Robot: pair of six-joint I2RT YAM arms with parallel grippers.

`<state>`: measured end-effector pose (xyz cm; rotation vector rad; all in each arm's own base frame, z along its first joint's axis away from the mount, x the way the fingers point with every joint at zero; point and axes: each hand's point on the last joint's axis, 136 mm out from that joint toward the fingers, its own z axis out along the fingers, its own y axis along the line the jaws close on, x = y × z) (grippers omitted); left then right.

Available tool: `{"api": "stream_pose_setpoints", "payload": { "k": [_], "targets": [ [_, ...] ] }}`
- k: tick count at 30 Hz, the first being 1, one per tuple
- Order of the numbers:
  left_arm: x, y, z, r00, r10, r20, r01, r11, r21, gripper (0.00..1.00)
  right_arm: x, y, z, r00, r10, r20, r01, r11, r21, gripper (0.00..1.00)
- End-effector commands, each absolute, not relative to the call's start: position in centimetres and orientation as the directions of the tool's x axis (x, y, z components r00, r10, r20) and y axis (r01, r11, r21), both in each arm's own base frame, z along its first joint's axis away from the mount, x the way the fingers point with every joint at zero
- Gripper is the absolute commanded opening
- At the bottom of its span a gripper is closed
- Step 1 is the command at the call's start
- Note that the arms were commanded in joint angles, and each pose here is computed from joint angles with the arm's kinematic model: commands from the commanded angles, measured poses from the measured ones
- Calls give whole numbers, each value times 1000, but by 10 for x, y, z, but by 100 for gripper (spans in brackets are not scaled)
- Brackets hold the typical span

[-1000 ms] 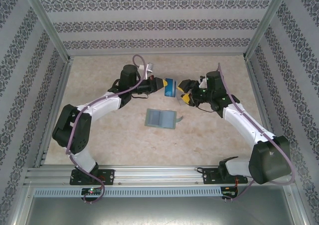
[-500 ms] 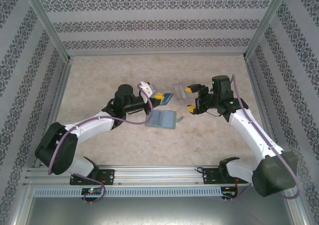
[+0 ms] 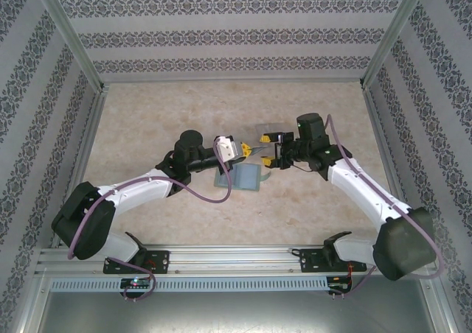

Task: Put the credit cards into the card holder
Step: Pick up the credit card from the storage box.

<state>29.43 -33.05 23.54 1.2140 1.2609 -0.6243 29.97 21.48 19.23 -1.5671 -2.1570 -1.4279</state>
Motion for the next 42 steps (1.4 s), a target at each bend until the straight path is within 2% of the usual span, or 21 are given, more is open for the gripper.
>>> {"api": "stream_pose_setpoints", "payload": {
  "k": [1, 6, 8, 14, 15, 16, 17, 18, 21, 23, 25, 29, 32, 34, 37, 42],
  "targets": [
    [282, -337, 249, 368, 213, -905, 871, 261, 416, 0, 304, 224, 199, -469, 656, 590, 785, 5, 619, 45],
    [282, -336, 247, 357, 226, -906, 874, 262, 409, 0, 305, 222, 198, -458, 669, 585, 785, -5, 619, 10],
    [287, -335, 248, 336, 232, -913, 874, 284, 393, 0, 303, 223, 197, -455, 667, 590, 787, -8, 617, 1],
    [293, -333, 254, 313, 201, -928, 866, 341, 366, 0, 302, 221, 196, -439, 672, 597, 781, -44, 624, 0],
    [297, -333, 254, 295, 201, -934, 866, 358, 350, 3, 302, 221, 196, -443, 672, 594, 778, -41, 626, 0],
    [301, -332, 254, 275, 202, -940, 863, 379, 334, 14, 302, 221, 197, -445, 672, 592, 777, -39, 628, 0],
    [306, -331, 254, 246, 203, -948, 861, 402, 310, 54, 302, 221, 196, -447, 674, 588, 776, -35, 629, 0],
    [310, -329, 255, 219, 208, -953, 859, 422, 289, 84, 302, 219, 195, -445, 682, 581, 775, -33, 631, 0],
    [308, -328, 259, 149, 202, -968, 877, 424, 223, 89, 305, 213, 189, -441, 717, 540, 762, -19, 648, 0],
    [302, -330, 261, 52, 201, -978, 904, 406, 131, 100, 312, 205, 187, -451, 757, 473, 721, -3, 693, 0],
    [295, -333, 259, -77, 221, -972, 926, 378, 12, 100, 319, 191, 185, -442, 815, 375, 672, 24, 740, 0],
    [313, -317, 264, -422, 108, -900, 769, 569, -292, 100, 332, 168, 206, -419, 896, 144, 495, 93, 864, 0],
    [321, -309, 264, -613, -28, -790, 607, 623, -493, 99, 336, 159, 233, -409, 912, -27, 329, 175, 928, 0],
    [324, -310, 264, -705, -129, -698, 512, 589, -626, 100, 335, 154, 245, -388, 915, -113, 257, 225, 940, 0],
    [330, -312, 254, -801, -210, -561, 354, 589, -726, 100, 330, 152, 275, -368, 894, -256, 79, 305, 949, 0],
    [329, -344, 287, -884, -277, -377, 280, 332, -901, 92, 321, 151, 302, -333, 872, -359, -71, 356, 932, 0]
  ]
}}
